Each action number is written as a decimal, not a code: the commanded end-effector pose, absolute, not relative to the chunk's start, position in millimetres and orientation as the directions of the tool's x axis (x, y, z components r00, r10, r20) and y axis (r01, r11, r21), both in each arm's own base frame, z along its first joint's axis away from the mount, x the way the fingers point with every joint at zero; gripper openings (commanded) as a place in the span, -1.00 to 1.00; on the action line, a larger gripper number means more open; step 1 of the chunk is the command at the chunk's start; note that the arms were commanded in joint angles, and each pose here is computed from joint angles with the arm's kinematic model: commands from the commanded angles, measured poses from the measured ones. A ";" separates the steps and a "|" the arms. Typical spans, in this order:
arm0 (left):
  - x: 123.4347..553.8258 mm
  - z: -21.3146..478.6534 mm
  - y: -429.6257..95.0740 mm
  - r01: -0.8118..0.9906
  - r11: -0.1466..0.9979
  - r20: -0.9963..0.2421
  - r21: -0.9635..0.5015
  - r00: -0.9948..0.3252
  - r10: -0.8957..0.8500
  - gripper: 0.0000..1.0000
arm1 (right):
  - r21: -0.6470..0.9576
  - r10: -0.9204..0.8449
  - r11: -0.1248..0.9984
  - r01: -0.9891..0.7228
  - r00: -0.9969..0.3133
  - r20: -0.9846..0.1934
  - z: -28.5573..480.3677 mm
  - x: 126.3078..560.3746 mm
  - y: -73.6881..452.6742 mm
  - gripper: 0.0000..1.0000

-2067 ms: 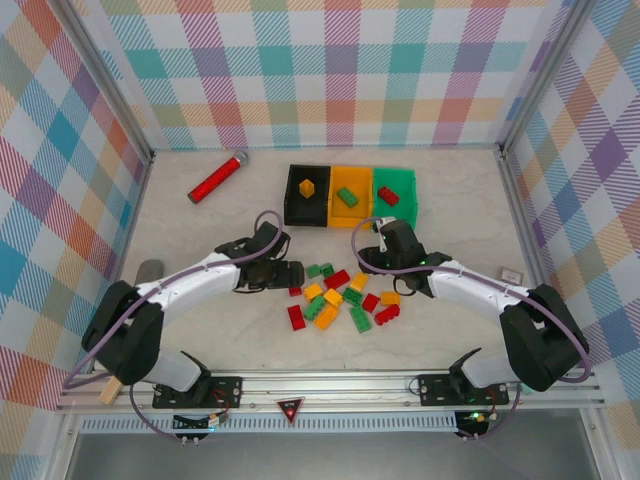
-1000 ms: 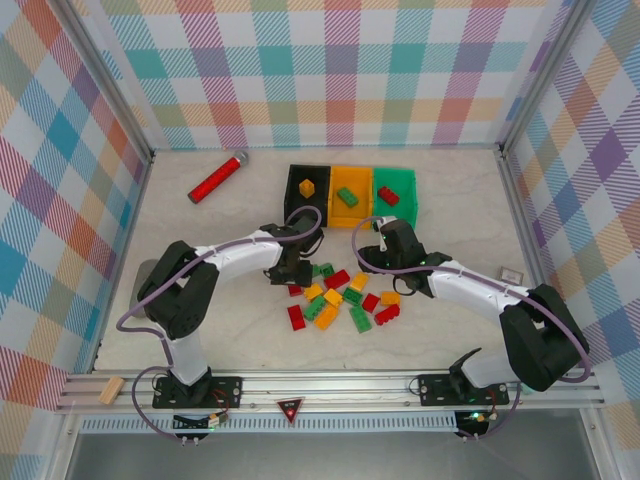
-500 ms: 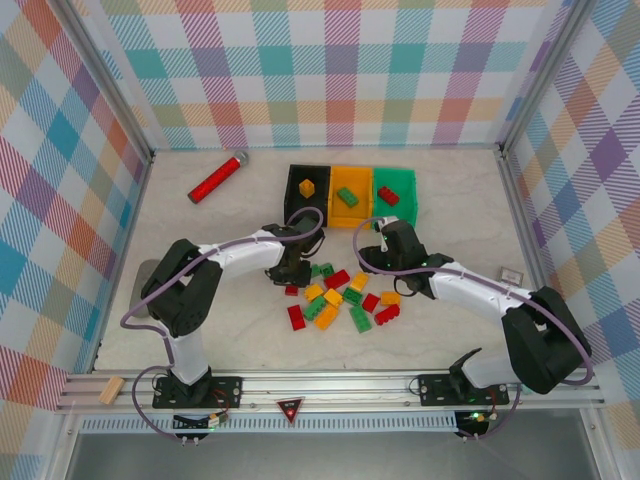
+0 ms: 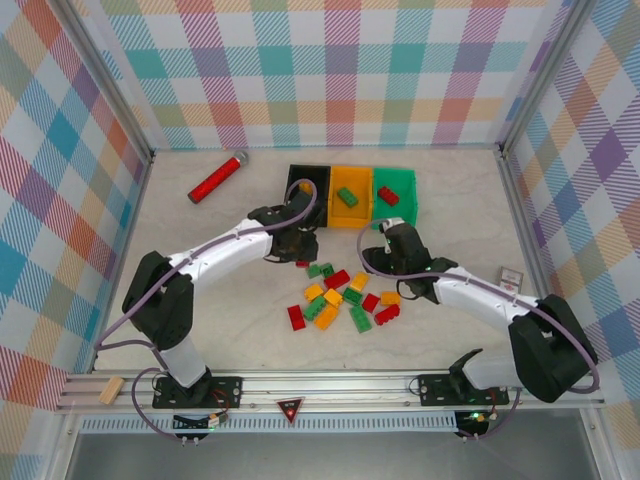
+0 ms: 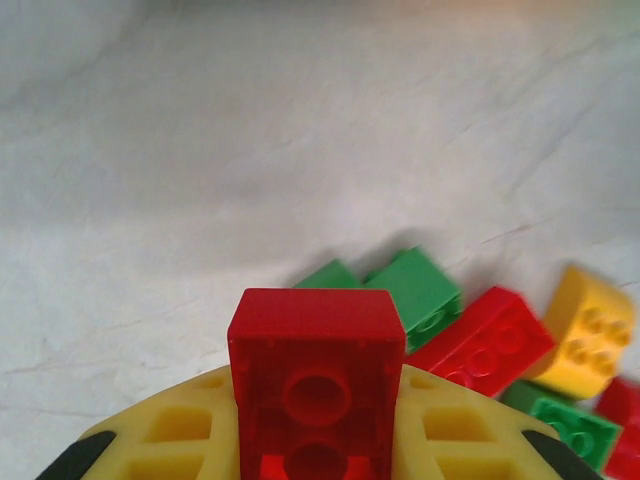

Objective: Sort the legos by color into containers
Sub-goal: Pick up the lego from the center of the table, then place the lego in the container, then pick up the lego from the center of the table.

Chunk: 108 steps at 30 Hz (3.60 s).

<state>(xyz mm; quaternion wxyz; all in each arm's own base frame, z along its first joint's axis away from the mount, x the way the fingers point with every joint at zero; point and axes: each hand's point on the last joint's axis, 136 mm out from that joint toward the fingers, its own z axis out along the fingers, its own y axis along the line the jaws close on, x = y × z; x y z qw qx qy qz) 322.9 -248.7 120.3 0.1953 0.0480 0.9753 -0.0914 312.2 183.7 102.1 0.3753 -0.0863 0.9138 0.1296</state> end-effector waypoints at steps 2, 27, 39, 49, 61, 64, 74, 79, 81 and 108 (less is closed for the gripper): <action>340.1 158.1 -284.3 0.205 0.943 -0.470 -0.263 -0.881 0.060 -0.58 | 0.200 0.017 0.960 -0.197 -0.669 -0.743 115.0 315.5 170.4 0.30; 455.3 204.4 -466.6 0.382 0.712 -0.624 -0.589 -0.775 -0.101 -0.59 | 0.311 0.200 0.947 -0.083 -0.604 -0.771 139.7 308.4 129.7 0.32; 492.4 190.8 -491.3 0.379 0.704 -0.656 -0.601 -0.737 -0.163 0.20 | 0.320 0.181 0.941 -0.114 -0.631 -0.755 133.0 311.5 139.6 0.32; 461.1 229.6 -439.8 0.404 0.728 -0.710 -0.554 -0.686 -0.160 0.44 | 0.361 0.181 0.920 -0.149 -0.656 -0.733 130.0 311.4 151.9 0.32; 387.6 207.1 -303.3 0.305 0.831 -0.739 -0.465 -0.650 -0.175 0.46 | 0.383 0.123 0.900 -0.210 -0.720 -0.683 115.6 314.3 172.6 0.33; 368.0 196.4 -264.4 0.256 0.872 -0.757 -0.417 -0.629 -0.178 0.49 | 0.413 0.065 0.873 -0.261 -0.776 -0.627 104.4 312.6 190.6 0.32; 325.9 164.3 -170.0 0.100 0.975 -0.761 -0.200 -0.642 -0.090 0.50 | 0.416 -0.039 0.878 -0.236 -0.903 -0.429 85.6 293.0 205.7 0.29; 318.9 154.3 -135.3 0.029 0.962 -0.755 -0.270 -0.626 -0.193 0.55 | 0.326 -0.094 0.923 -0.205 -0.941 -0.326 63.5 273.4 196.8 0.29; 319.9 148.2 -126.7 0.014 0.957 -0.745 -0.289 -0.631 -0.216 0.56 | 0.274 -0.118 0.939 -0.207 -0.944 -0.309 57.2 266.9 194.0 0.29; 324.3 107.3 -130.8 0.091 0.957 -0.696 -0.276 -0.706 -0.134 0.60 | 0.088 -0.132 0.984 -0.154 -0.966 -0.221 27.1 272.5 219.3 0.34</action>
